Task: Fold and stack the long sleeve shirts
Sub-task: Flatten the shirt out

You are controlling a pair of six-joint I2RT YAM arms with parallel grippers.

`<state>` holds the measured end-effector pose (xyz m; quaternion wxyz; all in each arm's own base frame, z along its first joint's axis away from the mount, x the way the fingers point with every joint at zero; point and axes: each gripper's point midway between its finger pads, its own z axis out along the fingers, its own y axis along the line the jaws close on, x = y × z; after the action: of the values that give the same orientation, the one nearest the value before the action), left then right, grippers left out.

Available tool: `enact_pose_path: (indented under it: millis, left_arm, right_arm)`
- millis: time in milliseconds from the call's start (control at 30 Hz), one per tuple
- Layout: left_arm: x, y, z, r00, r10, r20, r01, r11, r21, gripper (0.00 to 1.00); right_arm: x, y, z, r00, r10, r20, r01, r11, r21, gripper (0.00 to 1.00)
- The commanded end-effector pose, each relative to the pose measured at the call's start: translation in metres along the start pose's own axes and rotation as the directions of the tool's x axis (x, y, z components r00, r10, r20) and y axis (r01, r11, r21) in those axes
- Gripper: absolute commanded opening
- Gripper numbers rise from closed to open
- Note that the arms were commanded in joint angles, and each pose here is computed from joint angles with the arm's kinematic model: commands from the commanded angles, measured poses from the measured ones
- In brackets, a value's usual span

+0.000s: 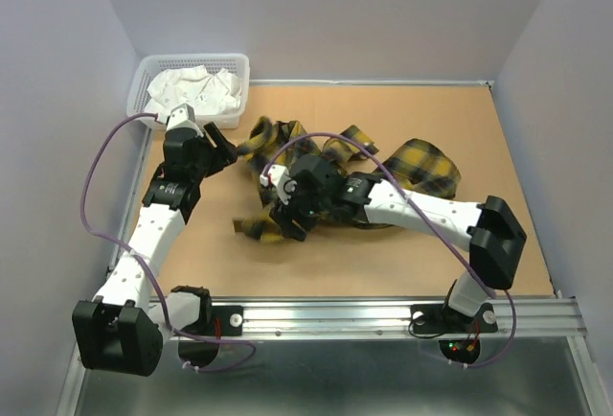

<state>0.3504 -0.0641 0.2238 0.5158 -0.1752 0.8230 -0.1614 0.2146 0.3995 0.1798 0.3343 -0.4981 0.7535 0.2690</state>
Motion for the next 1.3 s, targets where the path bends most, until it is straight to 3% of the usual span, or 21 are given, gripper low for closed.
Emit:
enact_pose_path:
  millis: [0, 67, 133, 233, 400, 533, 867, 1267]
  left_arm:
    - [0.003, 0.003, -0.010, 1.000, -0.001, 0.013, 0.001, 1.000, 0.006, 0.79]
    - [0.013, -0.001, -0.009, 1.000, 0.003, -0.029, -0.002, 0.999, 0.040, 0.89]
    - [0.017, -0.006, -0.007, 0.998, 0.005, -0.055, -0.001, 0.998, 0.060, 0.91]
    - [0.037, -0.008, 0.004, 0.990, 0.011, -0.143, 0.001, 0.996, 0.086, 0.93]
    - [0.068, 0.002, 0.018, 0.967, 0.025, -0.252, -0.007, 0.997, 0.071, 0.93]
    - [0.085, 0.020, 0.030, 0.961, 0.023, -0.275, -0.021, 1.000, 0.011, 0.93]
    - [0.075, 0.027, 0.069, 0.963, 0.095, -0.252, -0.104, 0.994, -0.023, 0.90]
    - [0.073, 0.024, 0.103, 0.950, 0.141, -0.279, -0.148, 0.989, -0.004, 0.79]
  right_arm:
    - [0.022, -0.007, -0.019, 0.993, 0.089, -0.073, -0.083, 0.993, 0.078, 0.73]
    - [0.013, -0.032, -0.033, 0.994, 0.100, -0.041, -0.088, 0.970, 0.227, 0.84]
    - [0.002, -0.050, -0.046, 0.993, 0.115, -0.013, -0.106, 0.948, 0.301, 0.89]
    - [-0.011, -0.098, -0.074, 0.959, 0.266, 0.100, -0.283, 0.859, 0.427, 0.98]
    - [-0.003, -0.149, -0.090, 0.884, 0.420, 0.205, -0.463, 0.728, 0.506, 1.00]
    - [0.006, -0.170, -0.084, 0.806, 0.535, 0.253, -0.584, 0.652, 0.484, 1.00]
    - [0.002, -0.188, -0.052, 0.624, 0.677, 0.391, -0.778, 0.492, 0.390, 0.98]
    - [0.022, -0.195, -0.018, 0.554, 0.733, 0.394, -0.825, 0.422, 0.375, 0.90]
